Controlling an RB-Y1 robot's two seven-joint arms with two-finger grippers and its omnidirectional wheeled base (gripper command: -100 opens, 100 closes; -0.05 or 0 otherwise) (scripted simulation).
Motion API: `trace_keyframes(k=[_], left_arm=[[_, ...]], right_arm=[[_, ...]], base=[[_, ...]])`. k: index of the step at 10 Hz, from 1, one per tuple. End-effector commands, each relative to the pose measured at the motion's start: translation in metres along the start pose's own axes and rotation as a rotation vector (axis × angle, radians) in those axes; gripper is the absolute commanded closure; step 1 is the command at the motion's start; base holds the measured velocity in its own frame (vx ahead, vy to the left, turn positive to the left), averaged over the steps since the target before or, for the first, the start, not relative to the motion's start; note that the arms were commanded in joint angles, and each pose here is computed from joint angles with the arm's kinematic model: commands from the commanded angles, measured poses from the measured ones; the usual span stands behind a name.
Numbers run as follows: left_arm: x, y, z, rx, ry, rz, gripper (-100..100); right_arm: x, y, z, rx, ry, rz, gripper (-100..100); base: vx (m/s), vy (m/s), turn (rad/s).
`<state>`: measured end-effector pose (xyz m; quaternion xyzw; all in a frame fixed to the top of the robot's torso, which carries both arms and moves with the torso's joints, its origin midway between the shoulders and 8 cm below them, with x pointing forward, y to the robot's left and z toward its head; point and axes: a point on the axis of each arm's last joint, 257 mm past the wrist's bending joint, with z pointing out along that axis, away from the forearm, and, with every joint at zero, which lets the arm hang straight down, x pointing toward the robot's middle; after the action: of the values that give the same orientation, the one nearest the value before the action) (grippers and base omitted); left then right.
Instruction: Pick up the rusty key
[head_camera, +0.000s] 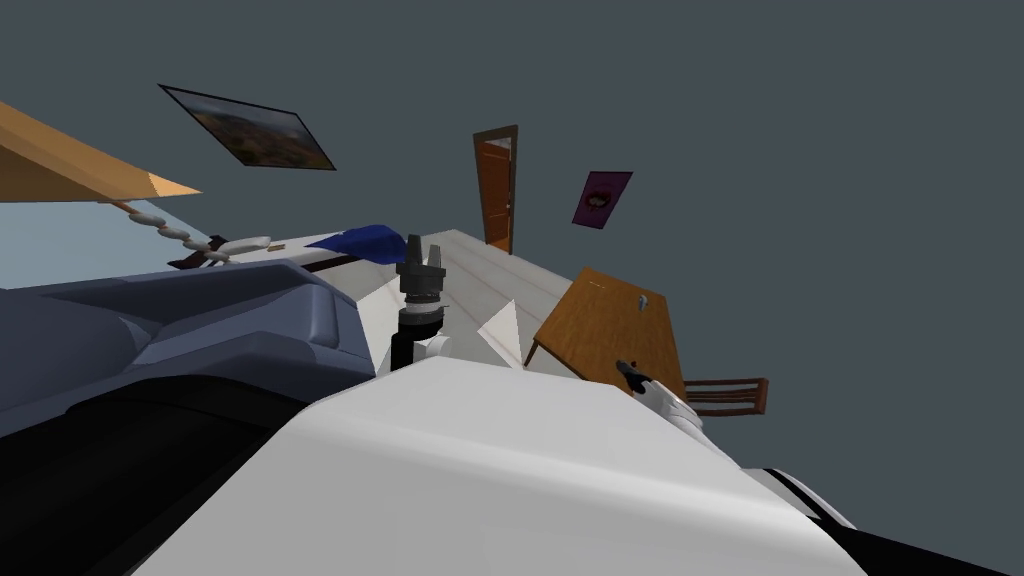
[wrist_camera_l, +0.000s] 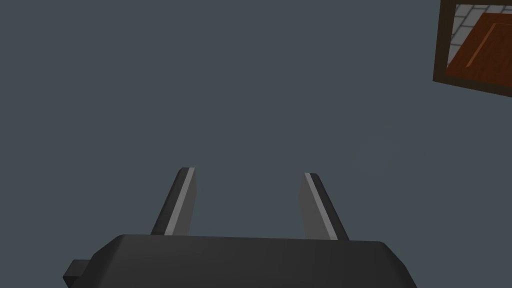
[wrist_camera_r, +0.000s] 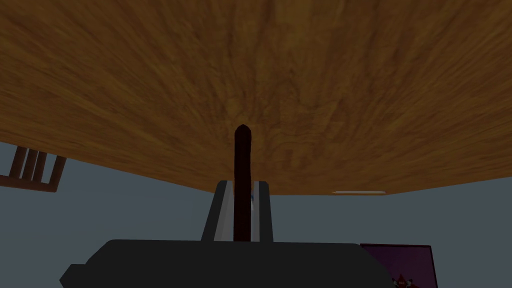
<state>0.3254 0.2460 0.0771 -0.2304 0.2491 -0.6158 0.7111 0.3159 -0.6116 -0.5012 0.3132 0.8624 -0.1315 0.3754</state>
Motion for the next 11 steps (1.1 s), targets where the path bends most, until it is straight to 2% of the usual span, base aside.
trace_keyframes(k=[1, 3, 6, 11], left_arm=[[0.000, 0.000, 0.000, 0.000, 0.000, 0.000, 0], [0.000, 0.000, 0.000, 0.000, 0.000, 0.000, 0], [0.000, 0.000, 0.000, 0.000, 0.000, 0.000, 0], [0.000, 0.000, 0.000, 0.000, 0.000, 0.000, 0]], right_arm=[[0.000, 0.016, -0.001, -0.005, 0.002, -0.010, 100], [-0.001, 0.019, -0.001, -0.012, 0.004, -0.015, 100], [0.001, 0.037, -0.003, -0.025, 0.013, -0.027, 100], [0.015, 0.085, -0.014, -0.064, 0.067, -0.056, 100]], base=[[-0.009, -0.033, -0.130], [-0.010, -0.021, -0.026], [-0.007, -0.019, -0.062], [-0.008, -0.031, -0.095]])
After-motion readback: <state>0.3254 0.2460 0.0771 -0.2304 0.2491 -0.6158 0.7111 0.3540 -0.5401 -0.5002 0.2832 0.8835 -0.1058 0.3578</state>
